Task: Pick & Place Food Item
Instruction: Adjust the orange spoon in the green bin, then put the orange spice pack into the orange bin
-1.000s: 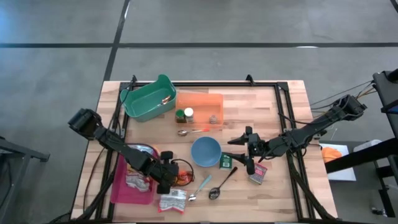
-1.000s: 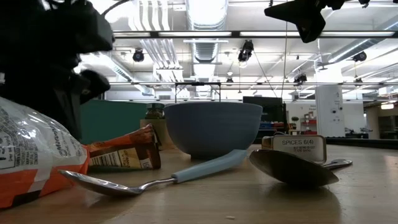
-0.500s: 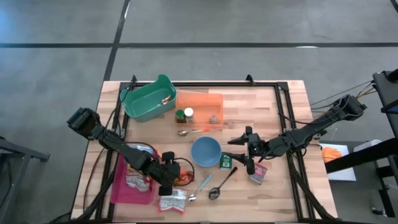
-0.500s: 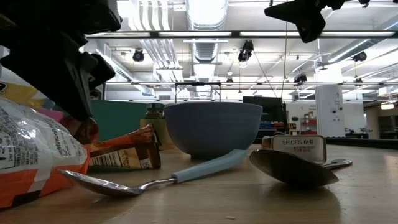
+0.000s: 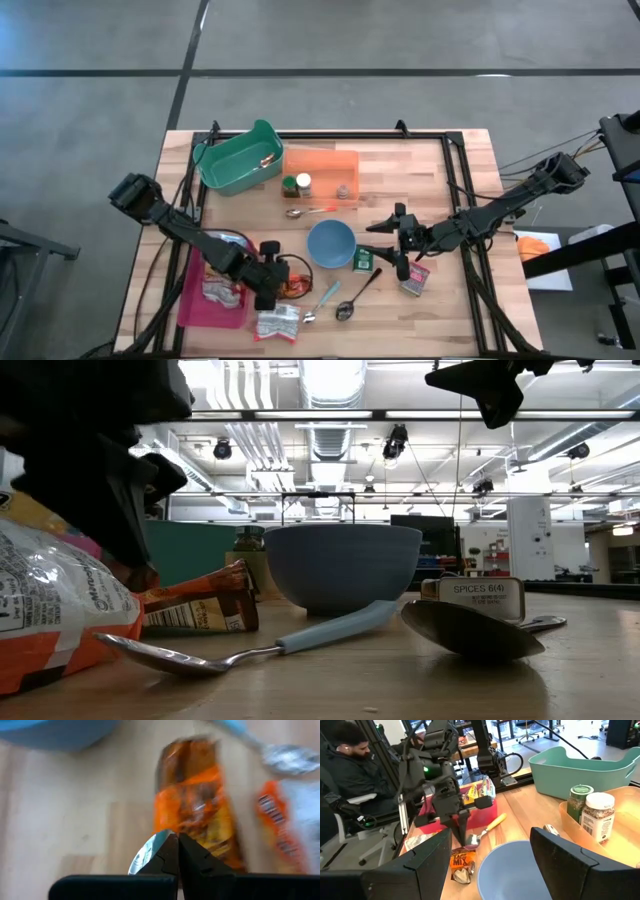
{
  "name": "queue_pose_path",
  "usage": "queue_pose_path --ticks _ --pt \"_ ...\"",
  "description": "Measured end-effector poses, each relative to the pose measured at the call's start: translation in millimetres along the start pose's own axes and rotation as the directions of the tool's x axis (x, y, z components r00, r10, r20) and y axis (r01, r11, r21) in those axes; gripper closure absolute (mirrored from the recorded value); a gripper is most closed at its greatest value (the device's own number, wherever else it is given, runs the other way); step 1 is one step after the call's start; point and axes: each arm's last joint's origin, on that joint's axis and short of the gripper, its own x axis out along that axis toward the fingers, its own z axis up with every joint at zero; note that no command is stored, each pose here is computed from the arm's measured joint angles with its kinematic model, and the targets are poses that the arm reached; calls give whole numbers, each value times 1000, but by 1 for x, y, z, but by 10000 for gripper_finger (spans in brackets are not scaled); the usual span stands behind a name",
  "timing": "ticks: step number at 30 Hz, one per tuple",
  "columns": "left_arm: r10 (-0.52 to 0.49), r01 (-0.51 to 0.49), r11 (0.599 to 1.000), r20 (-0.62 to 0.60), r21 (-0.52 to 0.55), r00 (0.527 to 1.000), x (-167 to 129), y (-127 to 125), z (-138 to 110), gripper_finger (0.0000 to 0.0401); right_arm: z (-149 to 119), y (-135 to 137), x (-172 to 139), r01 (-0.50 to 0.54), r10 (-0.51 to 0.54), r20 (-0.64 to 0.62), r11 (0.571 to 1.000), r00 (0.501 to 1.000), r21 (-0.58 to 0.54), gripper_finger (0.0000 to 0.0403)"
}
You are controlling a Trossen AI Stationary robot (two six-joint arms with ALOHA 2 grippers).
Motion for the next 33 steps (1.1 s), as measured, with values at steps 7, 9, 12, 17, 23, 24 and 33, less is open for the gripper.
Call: queue_pose_path --ticks 7,9,12,17,23,24,33 --pt "88 -89 995 -25 -54 996 12 26 -1 401 1 1 0 -5 5 13 1000 1000 7 138" --pt "102 -104 992 -32 -70 994 14 34 -1 401 1 1 0 -5 5 12 1000 1000 5 138" --pt "108 -111 992 -53 -57 993 18 44 -2 401 1 1 0 -5 5 12 1000 1000 4 138" --pt "120 -125 989 -68 -79 990 20 53 -3 401 1 1 0 -5 5 12 1000 1000 3 138" --pt "121 -127 988 -68 -90 990 20 54 -3 400 1 0 0 -5 5 11 1000 1000 3 138" --pt "121 -127 987 -67 -96 990 20 54 -2 398 1 0 0 -5 5 11 1000 1000 3 138" --pt "104 -111 989 -75 -102 992 20 54 -3 303 1 1 0 -5 5 12 1000 1000 6 138"
